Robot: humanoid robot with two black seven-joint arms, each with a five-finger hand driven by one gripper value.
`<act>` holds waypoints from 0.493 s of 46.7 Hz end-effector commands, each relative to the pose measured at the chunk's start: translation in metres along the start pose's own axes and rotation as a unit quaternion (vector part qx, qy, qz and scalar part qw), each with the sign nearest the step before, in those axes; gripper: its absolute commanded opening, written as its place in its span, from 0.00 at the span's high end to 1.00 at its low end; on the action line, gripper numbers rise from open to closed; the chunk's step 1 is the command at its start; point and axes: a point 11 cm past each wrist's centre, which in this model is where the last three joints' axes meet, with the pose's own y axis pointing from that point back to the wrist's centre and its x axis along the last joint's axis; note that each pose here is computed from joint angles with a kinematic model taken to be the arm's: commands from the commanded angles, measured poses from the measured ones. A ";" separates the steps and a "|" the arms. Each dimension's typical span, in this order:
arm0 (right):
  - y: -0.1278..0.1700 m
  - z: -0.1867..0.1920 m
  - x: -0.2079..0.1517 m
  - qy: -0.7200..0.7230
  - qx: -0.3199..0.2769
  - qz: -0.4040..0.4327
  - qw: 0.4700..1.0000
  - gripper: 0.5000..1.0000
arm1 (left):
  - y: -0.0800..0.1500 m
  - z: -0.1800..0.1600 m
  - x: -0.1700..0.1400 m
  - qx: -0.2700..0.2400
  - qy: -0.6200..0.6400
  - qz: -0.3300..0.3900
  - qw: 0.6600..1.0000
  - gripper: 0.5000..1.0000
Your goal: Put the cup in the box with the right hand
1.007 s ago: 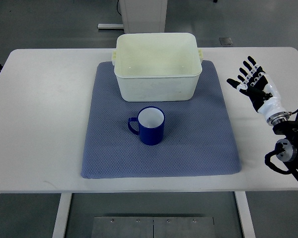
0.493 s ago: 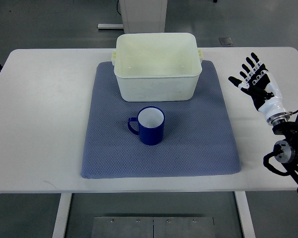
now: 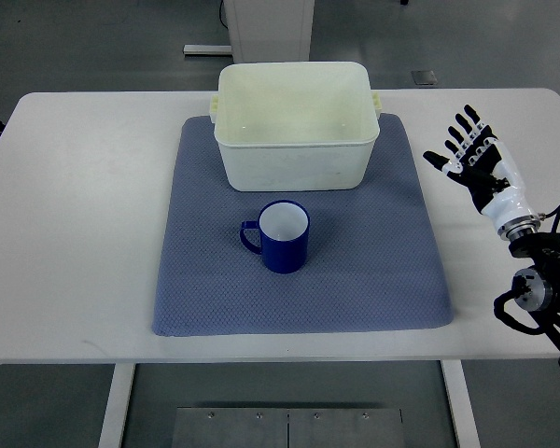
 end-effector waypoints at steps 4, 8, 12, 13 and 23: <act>0.000 0.001 -0.001 -0.002 0.000 -0.001 1.000 0.00 | 0.000 0.000 0.000 0.000 0.000 0.000 1.000 0.00; 0.000 0.001 -0.001 -0.002 0.000 -0.001 1.000 0.00 | 0.000 0.000 0.000 0.000 0.000 0.000 1.000 0.00; 0.000 0.000 0.000 0.001 0.000 -0.001 1.000 0.00 | 0.000 0.000 0.000 0.000 0.000 0.000 1.000 0.00; 0.000 0.000 -0.001 0.000 0.000 -0.001 1.000 0.00 | 0.000 0.000 0.000 0.000 0.000 0.000 1.000 0.00; 0.001 0.001 -0.005 0.010 -0.005 -0.019 1.000 0.00 | 0.000 0.000 0.000 0.000 0.000 0.000 1.000 0.00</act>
